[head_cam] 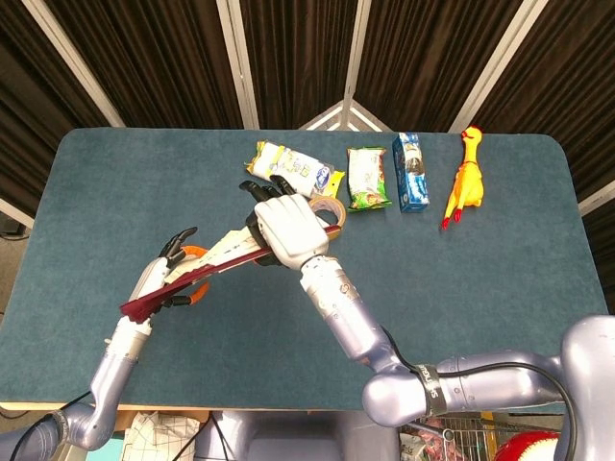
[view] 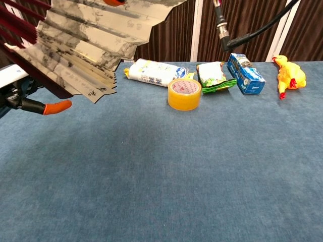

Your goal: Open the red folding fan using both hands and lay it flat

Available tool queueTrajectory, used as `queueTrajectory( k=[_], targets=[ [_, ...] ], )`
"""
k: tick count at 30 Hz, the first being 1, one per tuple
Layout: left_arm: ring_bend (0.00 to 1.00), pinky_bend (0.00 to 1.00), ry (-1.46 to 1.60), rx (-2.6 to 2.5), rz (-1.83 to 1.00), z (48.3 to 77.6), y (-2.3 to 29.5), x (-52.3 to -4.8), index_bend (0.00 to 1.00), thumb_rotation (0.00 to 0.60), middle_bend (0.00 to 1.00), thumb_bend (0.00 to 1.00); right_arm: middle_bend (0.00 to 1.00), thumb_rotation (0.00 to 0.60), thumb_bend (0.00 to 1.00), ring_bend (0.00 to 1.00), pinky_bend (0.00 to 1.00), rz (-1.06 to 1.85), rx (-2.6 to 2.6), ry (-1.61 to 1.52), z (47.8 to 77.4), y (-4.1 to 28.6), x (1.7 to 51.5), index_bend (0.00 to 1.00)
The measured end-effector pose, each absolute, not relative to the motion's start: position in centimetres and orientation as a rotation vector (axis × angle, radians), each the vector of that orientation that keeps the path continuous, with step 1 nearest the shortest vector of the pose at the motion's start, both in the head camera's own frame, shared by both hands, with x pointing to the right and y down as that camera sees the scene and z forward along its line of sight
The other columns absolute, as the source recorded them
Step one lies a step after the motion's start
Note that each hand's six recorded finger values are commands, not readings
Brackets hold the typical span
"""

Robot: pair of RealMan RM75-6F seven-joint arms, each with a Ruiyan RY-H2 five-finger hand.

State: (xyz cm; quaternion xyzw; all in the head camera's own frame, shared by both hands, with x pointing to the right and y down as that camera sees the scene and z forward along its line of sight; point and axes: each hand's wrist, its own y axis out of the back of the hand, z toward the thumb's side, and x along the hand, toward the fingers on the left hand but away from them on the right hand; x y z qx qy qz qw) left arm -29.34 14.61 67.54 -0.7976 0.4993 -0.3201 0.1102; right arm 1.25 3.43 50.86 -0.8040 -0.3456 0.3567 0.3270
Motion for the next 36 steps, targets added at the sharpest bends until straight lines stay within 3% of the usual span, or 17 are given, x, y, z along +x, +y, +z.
queueTrajectory(
  k=[11,36],
  targets=[
    [0.0,0.0,1.515,-2.293,-0.95,67.6,14.7,-30.5,0.53,0.6,0.18,0.63,0.2,0.6,0.38,0.25,0.11,0.988,-2.046,-0.922,51.4,2.5,3.6,0.92],
    [0.0,0.01,1.576,-1.9,-0.718,64.7,10.7,-34.6,0.55,0.6,0.22,0.56,0.2,0.6,0.39,0.25,0.11,1.061,-1.955,-1.075,53.9,-1.2,13.4,0.92]
  ],
)
